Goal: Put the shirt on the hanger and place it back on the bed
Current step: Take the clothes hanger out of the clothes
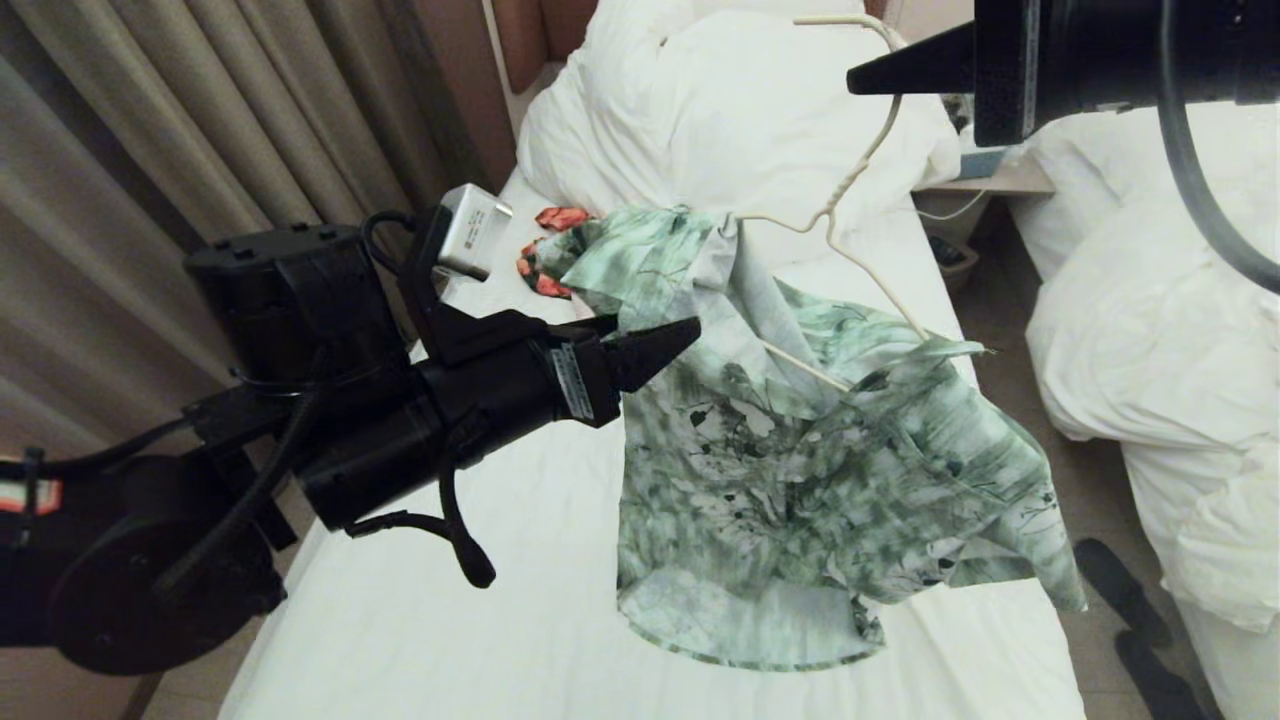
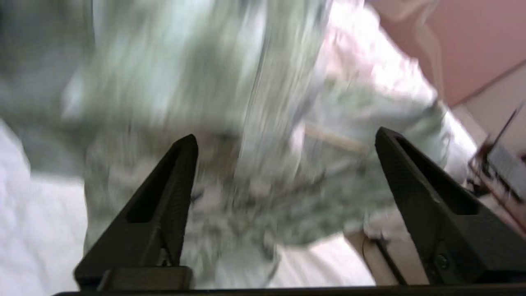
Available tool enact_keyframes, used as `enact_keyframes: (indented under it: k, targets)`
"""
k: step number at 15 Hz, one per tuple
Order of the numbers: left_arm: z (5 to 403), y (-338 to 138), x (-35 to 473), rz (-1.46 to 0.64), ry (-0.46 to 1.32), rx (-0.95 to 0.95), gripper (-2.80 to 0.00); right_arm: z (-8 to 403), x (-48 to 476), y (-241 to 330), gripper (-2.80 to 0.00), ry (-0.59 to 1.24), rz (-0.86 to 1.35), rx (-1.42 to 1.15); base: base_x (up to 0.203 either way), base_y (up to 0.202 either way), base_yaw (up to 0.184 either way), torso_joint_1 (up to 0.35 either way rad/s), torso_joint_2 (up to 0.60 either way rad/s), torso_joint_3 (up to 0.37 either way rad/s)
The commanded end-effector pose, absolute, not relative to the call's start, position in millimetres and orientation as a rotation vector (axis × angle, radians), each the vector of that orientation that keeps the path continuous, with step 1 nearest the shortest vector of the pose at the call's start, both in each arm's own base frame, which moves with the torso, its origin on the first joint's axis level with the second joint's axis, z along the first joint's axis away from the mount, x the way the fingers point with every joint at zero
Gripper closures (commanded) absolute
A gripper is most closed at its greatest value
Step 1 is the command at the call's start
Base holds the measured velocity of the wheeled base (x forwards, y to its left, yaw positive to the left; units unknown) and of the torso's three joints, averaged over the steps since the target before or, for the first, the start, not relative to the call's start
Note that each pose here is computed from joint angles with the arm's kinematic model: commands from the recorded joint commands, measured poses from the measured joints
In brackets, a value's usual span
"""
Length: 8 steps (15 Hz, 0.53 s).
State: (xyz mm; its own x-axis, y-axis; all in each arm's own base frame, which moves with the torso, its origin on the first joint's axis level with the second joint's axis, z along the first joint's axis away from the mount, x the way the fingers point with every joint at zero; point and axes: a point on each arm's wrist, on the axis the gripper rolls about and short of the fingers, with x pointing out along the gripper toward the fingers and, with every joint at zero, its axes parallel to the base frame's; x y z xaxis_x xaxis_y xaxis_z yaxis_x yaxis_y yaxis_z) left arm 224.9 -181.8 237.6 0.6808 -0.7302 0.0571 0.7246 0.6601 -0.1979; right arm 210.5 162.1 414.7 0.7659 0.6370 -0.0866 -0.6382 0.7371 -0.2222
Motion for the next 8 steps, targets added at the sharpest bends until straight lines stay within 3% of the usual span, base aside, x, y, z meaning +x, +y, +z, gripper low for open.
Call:
enact_keyframes:
  k: [1, 2, 3, 8]
  targets:
    - [237.6, -183.8, 226.6, -0.820, 0.008, -0.221, -2.80, 412.1, 211.6, 165.7, 0.00, 0.015, 0.710, -0.251, 0.000, 0.000, 0.000, 0.000, 0.00, 0.000]
    - [236.9, -183.9, 226.8, -0.819, 0.010, -0.220, -2.80, 410.9, 211.5, 167.6, 0.00, 0.018, 0.716, -0.252, 0.000, 0.000, 0.000, 0.000, 0.00, 0.000]
    - [236.4, -183.9, 226.7, -0.819, 0.012, -0.220, 0.00, 410.3, 210.6, 169.8, 0.00, 0.019, 0.724, -0.254, 0.000, 0.000, 0.000, 0.000, 0.00, 0.000]
    - [240.3, -185.5, 221.2, -0.832, -0.001, -0.223, 0.00, 407.3, 213.1, 173.9, 0.00, 0.029, 0.730, -0.258, 0.000, 0.000, 0.000, 0.000, 0.00, 0.000]
